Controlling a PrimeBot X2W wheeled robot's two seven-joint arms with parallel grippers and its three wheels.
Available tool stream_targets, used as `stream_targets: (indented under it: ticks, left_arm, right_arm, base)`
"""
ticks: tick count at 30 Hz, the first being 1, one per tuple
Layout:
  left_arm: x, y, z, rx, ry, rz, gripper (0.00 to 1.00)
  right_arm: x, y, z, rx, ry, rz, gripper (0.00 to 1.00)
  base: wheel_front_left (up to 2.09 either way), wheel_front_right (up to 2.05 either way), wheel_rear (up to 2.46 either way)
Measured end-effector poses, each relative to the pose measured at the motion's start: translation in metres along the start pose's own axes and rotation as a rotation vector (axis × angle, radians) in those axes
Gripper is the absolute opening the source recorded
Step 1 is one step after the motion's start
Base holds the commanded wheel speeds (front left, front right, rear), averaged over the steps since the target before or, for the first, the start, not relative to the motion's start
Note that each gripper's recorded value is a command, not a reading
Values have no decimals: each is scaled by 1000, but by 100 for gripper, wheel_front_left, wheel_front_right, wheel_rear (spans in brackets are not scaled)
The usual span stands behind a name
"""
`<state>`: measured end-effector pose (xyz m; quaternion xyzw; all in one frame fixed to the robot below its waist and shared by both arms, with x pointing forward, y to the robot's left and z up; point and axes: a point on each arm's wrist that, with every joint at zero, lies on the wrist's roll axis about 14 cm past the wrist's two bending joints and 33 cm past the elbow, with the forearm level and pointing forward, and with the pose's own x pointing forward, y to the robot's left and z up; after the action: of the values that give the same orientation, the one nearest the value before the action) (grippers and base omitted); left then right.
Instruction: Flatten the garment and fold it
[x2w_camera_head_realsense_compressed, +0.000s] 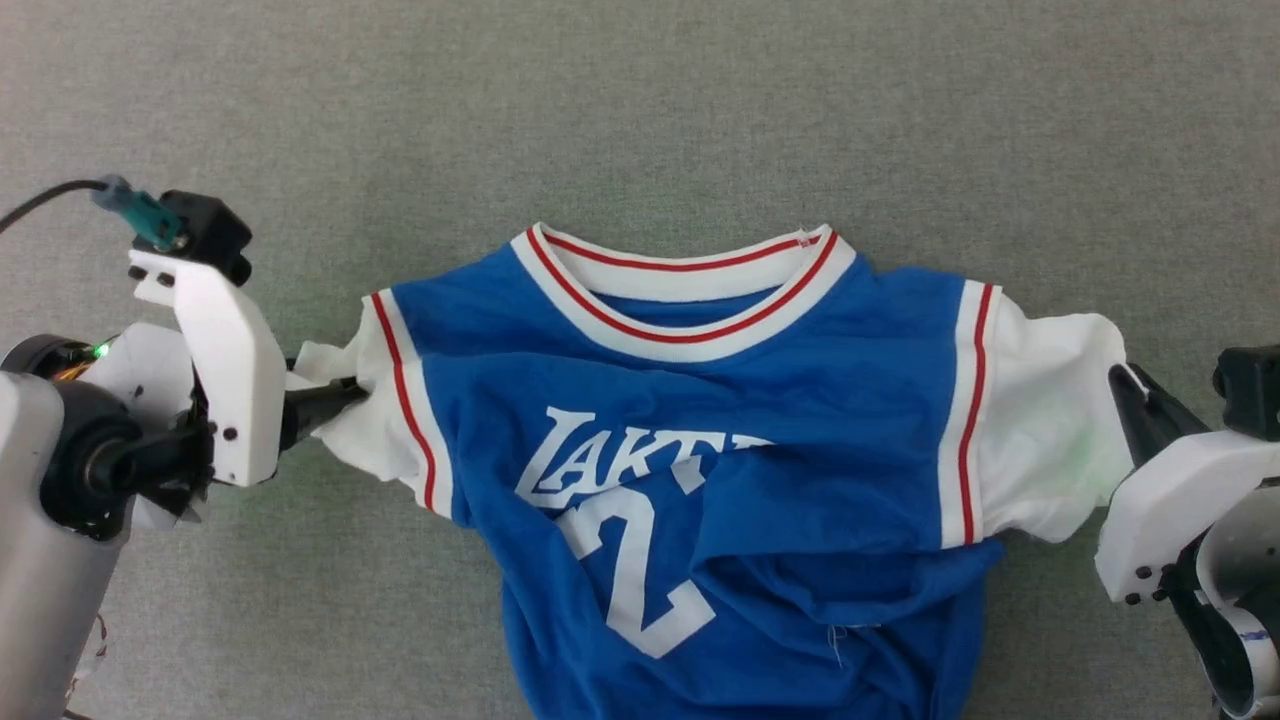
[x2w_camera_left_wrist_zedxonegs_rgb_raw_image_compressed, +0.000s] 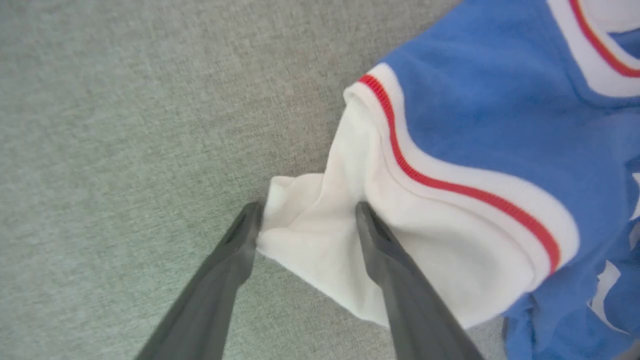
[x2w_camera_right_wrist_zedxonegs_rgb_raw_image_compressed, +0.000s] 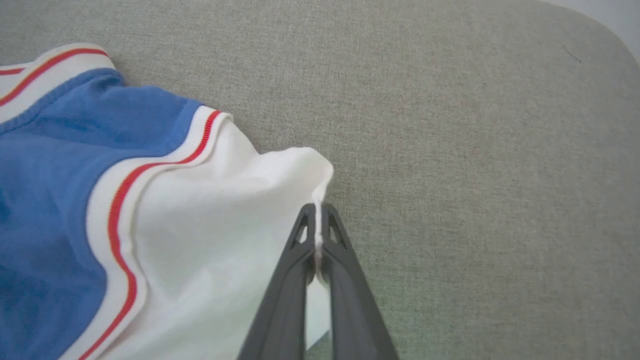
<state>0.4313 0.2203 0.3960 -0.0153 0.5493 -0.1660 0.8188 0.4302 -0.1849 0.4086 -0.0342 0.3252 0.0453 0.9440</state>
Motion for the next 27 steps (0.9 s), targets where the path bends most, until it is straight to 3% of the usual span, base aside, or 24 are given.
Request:
stream_targets:
  ticks: [1,2,4,11,16,23,27]
  left_arm:
    - [1,-1,0,-10,-1,-6,86]
    - [1,-1,0,-20,-2,-13,45]
    - [3,-3,1,-27,-14,-22,0]
    - [2,-15,26,-84,-194,-69,0]
    - [-30,-13,65,-106,-430,-68,0]
    - [-110,-13,121,-92,-826,-27,0]
    - [-165,-25,148,-33,-1014,9,0]
  right_arm:
    - [1,0,0,0,0,0,0]
    - [2,0,1,-1,1,1,0]
    - [4,0,3,-3,-2,2,0]
    - [6,1,13,-12,-26,3,0]
    - [-5,0,39,-6,-136,-4,0]
    - [-46,2,120,-6,-413,0,0]
    - [-81,6,178,-60,-578,15,0]
  base:
    - [0,0,0]
    - [0,0,0]
    - [0,0,0]
    - [0,0,0]
    - [0,0,0]
    - [0,0,0]
    - [0,0,0]
